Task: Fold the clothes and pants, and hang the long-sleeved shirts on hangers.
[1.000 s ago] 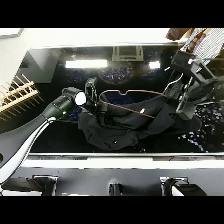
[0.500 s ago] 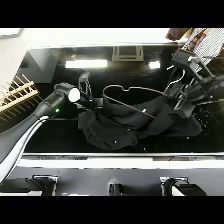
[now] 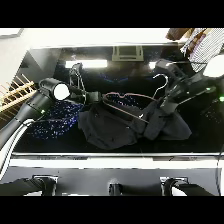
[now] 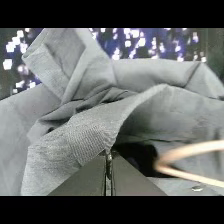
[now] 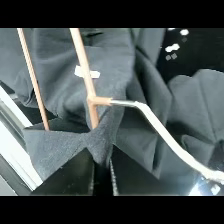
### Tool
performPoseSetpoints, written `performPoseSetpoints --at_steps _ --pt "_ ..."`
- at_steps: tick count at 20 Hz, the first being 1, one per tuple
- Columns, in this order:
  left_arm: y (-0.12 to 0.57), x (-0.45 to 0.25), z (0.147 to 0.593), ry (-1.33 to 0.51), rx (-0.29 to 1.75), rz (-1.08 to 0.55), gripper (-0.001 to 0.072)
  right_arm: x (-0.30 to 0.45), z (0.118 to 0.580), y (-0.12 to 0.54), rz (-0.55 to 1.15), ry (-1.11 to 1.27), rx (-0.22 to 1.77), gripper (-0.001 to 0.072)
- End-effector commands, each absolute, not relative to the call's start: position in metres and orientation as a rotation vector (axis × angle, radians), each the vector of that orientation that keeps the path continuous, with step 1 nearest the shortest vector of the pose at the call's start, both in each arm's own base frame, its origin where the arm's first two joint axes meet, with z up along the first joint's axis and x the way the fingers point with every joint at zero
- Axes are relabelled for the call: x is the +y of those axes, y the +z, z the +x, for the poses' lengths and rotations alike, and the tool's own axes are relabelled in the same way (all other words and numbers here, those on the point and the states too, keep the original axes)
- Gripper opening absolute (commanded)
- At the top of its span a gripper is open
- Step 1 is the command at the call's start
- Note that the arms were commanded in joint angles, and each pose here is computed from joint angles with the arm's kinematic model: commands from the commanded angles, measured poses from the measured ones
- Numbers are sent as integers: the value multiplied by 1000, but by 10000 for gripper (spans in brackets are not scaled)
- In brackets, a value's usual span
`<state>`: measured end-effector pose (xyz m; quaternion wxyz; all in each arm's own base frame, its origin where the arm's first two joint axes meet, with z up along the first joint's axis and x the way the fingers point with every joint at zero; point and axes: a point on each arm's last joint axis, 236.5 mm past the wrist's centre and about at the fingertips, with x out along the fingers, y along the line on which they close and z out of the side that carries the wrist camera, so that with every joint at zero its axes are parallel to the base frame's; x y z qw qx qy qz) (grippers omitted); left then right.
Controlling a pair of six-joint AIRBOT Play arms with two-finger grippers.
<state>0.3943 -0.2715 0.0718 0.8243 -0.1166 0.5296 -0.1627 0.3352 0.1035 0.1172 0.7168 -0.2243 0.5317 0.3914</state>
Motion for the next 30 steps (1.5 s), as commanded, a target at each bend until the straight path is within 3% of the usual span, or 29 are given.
performPoseSetpoints --at_steps 1,9,16,20,24,30 --pt "92 -273 398 -376 1077 -235 17 114 345 92 -566 870 1226 31" --pt "123 -278 407 -402 1009 -250 17 117 359 89 -563 796 1206 31" --pt "202 -308 403 -552 831 -182 18 138 352 84 -470 875 1227 30" --pt "224 -326 374 -633 802 -134 18 145 362 86 -426 850 1191 30" --pt "202 -340 329 -696 925 -24 18 166 375 99 -358 875 1092 30" --pt "170 -376 274 -800 1006 75 16 133 385 139 -504 724 957 30"
